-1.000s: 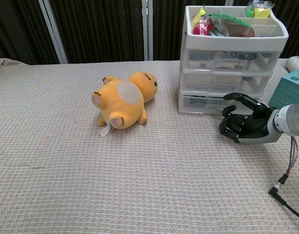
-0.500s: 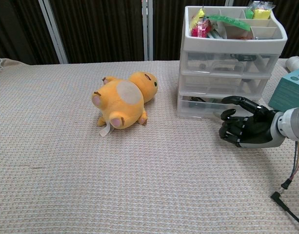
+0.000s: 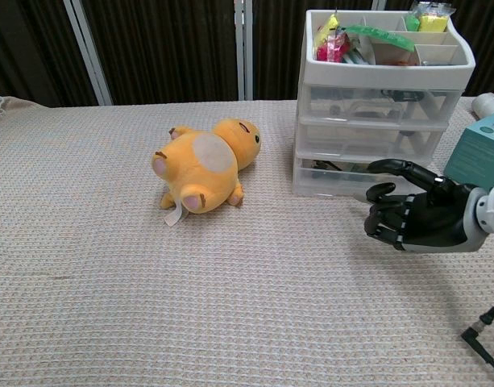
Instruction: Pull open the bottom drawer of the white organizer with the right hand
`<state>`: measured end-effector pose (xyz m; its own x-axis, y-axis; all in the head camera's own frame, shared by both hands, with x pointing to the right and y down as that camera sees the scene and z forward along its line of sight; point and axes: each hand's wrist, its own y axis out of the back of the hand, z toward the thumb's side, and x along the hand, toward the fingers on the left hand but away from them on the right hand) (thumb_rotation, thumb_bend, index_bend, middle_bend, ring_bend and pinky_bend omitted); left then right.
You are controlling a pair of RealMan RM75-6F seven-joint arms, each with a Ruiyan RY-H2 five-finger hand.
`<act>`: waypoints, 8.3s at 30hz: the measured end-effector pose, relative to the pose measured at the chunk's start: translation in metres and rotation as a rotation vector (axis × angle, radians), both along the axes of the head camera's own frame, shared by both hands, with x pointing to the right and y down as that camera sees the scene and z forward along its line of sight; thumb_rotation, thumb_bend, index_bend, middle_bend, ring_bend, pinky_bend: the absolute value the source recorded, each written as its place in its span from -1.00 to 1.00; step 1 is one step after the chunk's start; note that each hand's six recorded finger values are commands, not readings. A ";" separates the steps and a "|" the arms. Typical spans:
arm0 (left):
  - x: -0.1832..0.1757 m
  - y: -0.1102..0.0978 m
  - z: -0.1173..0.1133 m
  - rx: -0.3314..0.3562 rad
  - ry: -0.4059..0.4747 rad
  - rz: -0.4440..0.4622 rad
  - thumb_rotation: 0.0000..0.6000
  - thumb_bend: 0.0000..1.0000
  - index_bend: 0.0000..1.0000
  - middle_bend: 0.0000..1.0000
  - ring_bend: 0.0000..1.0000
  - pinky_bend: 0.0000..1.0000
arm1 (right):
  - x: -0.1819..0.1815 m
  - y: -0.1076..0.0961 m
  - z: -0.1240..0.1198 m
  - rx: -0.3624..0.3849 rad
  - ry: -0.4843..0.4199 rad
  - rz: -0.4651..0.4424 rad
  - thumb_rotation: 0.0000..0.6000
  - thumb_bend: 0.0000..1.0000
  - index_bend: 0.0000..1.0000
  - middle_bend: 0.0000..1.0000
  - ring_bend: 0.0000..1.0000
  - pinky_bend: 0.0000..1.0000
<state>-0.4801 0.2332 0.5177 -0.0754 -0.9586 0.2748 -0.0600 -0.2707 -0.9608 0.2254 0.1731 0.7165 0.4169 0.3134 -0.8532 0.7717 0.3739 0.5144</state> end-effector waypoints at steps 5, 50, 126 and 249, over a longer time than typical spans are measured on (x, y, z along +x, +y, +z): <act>0.000 0.000 -0.001 0.003 0.000 0.001 1.00 -0.88 -1.00 -1.00 -1.00 -1.00 | 0.002 0.010 -0.011 0.005 -0.007 -0.033 1.00 -0.42 -0.72 0.55 0.69 0.36; 0.011 0.002 -0.007 0.039 -0.002 0.048 1.00 -0.88 -1.00 -1.00 -1.00 -1.00 | 0.051 -0.017 -0.015 0.731 1.059 -1.073 1.00 -0.44 -0.52 0.55 0.68 0.36; 0.015 0.004 -0.008 0.038 0.010 0.053 1.00 -0.88 -1.00 -1.00 -1.00 -1.00 | 0.073 0.033 -0.032 0.723 1.000 -1.094 1.00 -0.50 -0.30 0.59 0.69 0.36; 0.004 0.004 -0.013 0.037 0.065 0.042 1.00 -0.88 -1.00 -1.00 -1.00 -1.00 | 0.001 -0.022 0.015 0.325 1.339 -1.226 1.00 -0.54 0.00 0.87 0.93 0.37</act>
